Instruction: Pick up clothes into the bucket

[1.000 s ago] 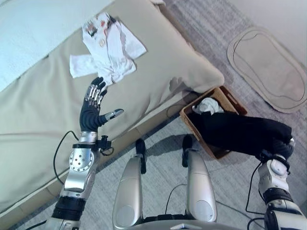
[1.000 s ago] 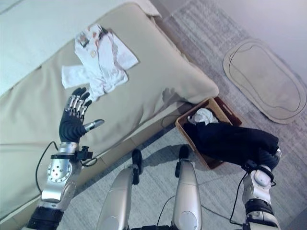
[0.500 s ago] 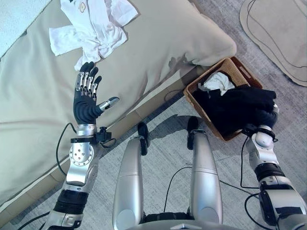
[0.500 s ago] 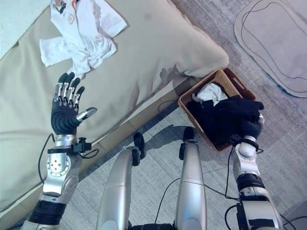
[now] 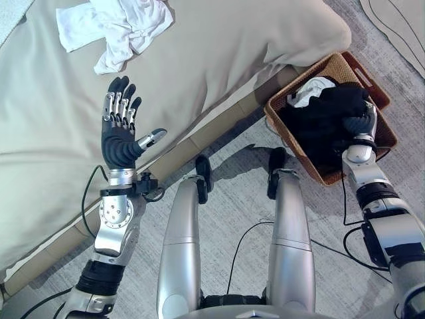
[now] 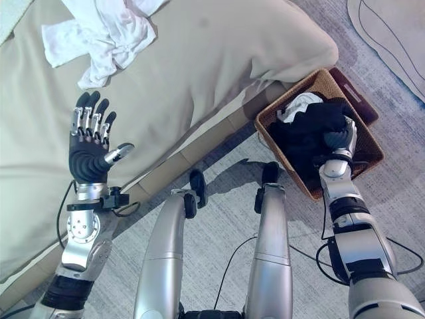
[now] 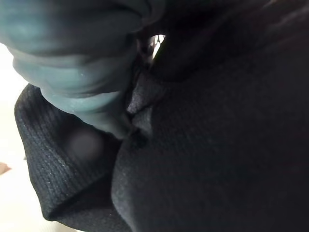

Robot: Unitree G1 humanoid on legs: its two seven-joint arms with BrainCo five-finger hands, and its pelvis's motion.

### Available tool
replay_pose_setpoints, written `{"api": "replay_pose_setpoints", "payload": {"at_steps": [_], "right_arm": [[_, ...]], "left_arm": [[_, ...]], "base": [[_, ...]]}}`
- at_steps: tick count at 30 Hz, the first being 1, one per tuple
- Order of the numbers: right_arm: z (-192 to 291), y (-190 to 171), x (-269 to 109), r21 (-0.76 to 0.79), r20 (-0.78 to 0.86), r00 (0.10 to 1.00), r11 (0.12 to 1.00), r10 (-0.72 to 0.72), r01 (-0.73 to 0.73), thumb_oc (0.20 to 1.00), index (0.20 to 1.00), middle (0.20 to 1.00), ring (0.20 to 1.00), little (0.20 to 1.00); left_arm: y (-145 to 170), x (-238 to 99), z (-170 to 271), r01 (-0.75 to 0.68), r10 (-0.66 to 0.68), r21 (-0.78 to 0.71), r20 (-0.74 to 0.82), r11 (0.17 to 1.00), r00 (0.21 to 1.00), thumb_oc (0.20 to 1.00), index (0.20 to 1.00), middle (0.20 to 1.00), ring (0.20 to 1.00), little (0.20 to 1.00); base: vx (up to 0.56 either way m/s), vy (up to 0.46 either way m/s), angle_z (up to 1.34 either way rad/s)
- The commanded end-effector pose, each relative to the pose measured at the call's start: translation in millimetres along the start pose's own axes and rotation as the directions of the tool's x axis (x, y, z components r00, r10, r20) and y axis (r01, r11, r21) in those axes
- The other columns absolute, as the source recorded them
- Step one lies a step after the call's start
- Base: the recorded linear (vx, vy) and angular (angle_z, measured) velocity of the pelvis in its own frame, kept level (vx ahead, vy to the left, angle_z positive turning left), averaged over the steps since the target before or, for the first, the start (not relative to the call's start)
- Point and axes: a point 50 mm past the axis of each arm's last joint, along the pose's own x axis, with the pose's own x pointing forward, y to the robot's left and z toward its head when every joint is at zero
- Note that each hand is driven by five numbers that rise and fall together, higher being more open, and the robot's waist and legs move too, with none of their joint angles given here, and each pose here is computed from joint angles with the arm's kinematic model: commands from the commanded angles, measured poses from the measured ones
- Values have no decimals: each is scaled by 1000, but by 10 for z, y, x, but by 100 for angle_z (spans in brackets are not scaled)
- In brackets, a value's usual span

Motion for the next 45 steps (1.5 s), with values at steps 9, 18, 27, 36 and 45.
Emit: {"api": "replay_pose_setpoints", "payload": {"at_steps": [9, 18, 27, 36, 45], "right_arm": [[-87, -234, 102, -249, -33, 999, 968, -26, 17, 304, 304, 304, 304, 304], [-166, -149, 67, -269, -92, 996, 963, 8, -33, 1000, 1000, 1000, 1000, 1000], [-328, -273, 54, -323, -167, 986, 945, -3, -52, 1000, 1000, 1000, 1000, 1000], [-814, -339, -181, -379, -319, 947, 914, 20, -147, 1000, 1000, 1000, 1000, 1000], [-1147, -58, -654, 5, -312, 944, 994, 103, -107, 1000, 1000, 1000, 1000, 1000]], "left_arm": [[-50, -34, 180, -29, 36, -82, 83, 996, 996, 1000, 1000, 1000, 1000, 1000], [-32, -17, 172, -42, 47, -70, 77, 997, 996, 1000, 1000, 1000, 1000, 1000], [0, 29, 169, -41, 45, -49, 86, 998, 995, 1000, 1000, 1000, 1000, 1000], [49, 52, 87, -34, 35, -7, 57, 999, 998, 1000, 1000, 1000, 1000, 1000], [227, -1, -70, -53, 54, 127, -7, 991, 999, 1000, 1000, 1000, 1000, 1000]], "base": [[0, 0, 0], [2, -4, 1], [-8, -11, 5], [-11, -28, 4], [67, -30, 3]]}}
